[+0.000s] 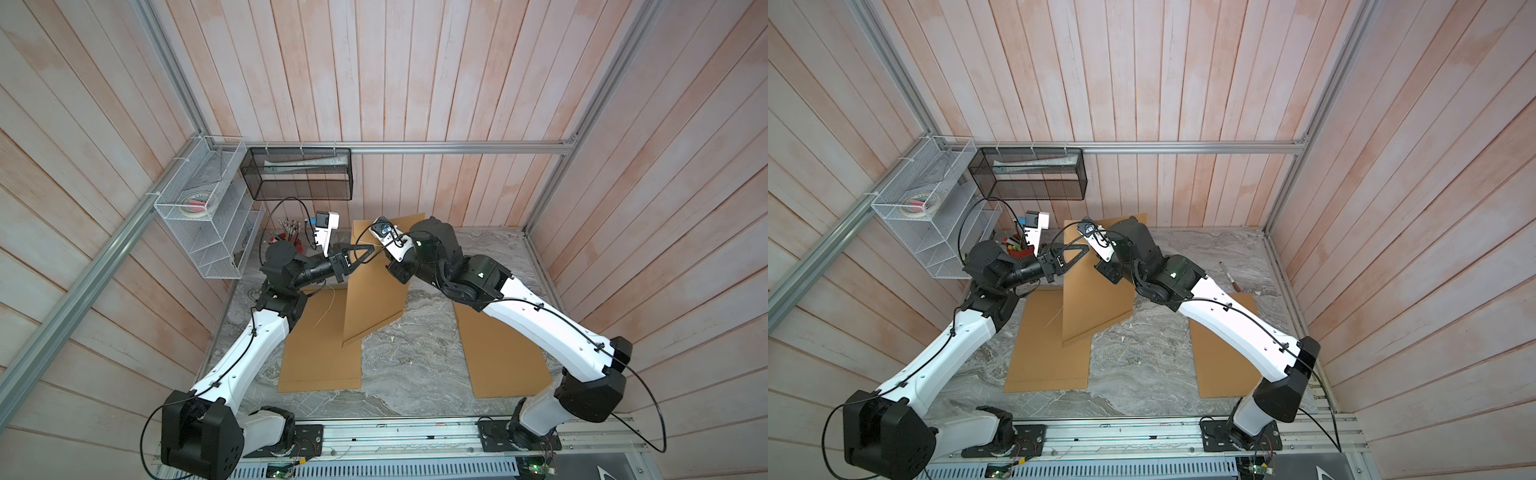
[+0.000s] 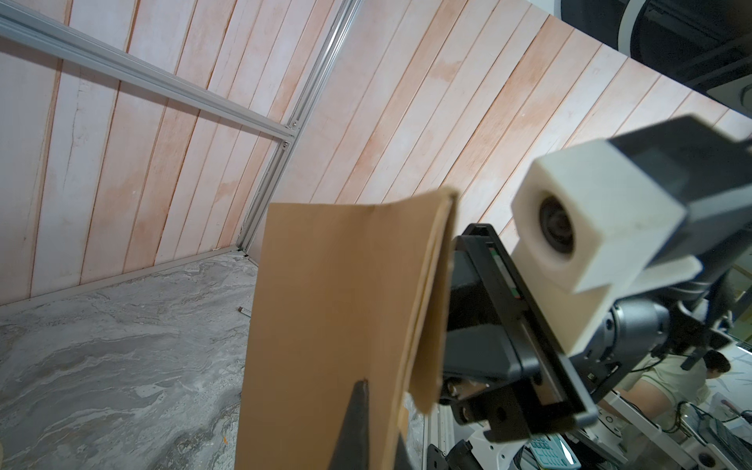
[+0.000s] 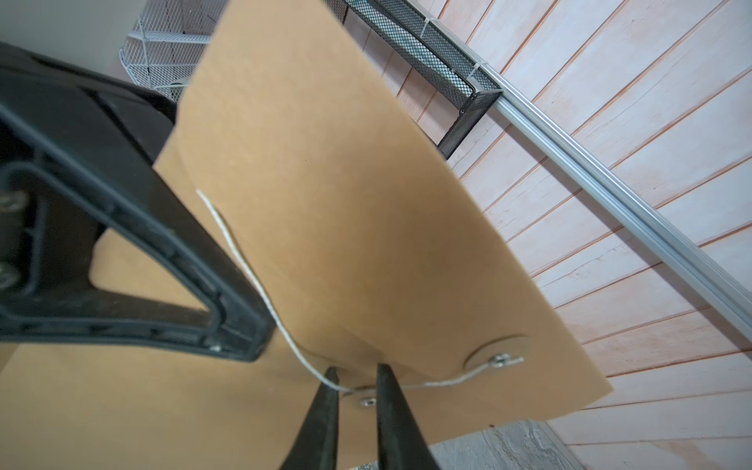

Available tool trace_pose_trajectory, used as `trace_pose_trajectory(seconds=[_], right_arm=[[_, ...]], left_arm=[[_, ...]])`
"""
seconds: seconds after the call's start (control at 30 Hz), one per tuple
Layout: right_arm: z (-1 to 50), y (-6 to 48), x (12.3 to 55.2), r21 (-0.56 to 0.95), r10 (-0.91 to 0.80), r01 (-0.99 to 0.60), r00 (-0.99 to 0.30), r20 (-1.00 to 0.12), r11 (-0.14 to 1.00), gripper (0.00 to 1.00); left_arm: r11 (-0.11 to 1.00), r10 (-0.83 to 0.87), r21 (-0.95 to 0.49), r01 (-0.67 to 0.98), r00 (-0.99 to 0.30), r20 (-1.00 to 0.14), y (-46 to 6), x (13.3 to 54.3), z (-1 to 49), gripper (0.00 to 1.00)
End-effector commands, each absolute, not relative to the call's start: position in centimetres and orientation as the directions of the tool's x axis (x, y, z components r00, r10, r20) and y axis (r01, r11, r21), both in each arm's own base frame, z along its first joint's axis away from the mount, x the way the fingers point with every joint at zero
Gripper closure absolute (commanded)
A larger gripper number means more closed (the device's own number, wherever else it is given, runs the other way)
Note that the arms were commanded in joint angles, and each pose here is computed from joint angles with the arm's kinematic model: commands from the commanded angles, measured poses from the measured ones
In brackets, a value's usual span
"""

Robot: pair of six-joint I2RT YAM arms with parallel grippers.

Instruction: Open the file bag

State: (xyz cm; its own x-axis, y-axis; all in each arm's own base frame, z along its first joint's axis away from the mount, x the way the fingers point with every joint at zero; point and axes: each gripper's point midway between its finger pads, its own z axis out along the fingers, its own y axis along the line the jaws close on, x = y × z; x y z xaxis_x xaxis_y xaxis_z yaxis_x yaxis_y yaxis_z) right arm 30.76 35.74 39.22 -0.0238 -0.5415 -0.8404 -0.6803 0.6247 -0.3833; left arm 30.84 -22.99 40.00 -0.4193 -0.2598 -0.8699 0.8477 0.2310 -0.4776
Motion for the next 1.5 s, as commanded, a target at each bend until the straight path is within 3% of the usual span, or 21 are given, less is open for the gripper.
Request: trace_pose_trajectory(seconds=[0.0, 0.27, 0.9, 1.47], right_arm=[[40.7, 36.4, 31.0, -0.392, -0.517, -0.663, 0.008, -0.856, 0.638, 0.85], [41.1, 36.6, 30.5, -0.382, -0.505, -0.673, 0.015, -0.863, 0.633, 1.0], [43.2, 36.7, 27.5, -0.228, -0.321, -0.755, 0.025, -0.947, 0.615, 1.0], [41.9, 37.7, 25.8, -0.109, -0.235, -0.821, -0.031, -0.971, 0.56, 1.0]], left_arm=[[0.182, -0.243, -0.412, 0.893, -0.365, -0.899, -23.2, 29.4, 42.0, 1.0], [0.2, -0.256, -0.413, 0.889, -0.359, -0.898, -23.1, 29.8, 42.0, 1.0], [0.326, -0.369, -0.398, 0.857, -0.272, -0.889, -21.4, 31.3, 42.7, 1.0], [0.322, -0.469, -0.412, 0.852, -0.234, -0.852, -20.4, 31.1, 43.4, 1.0]])
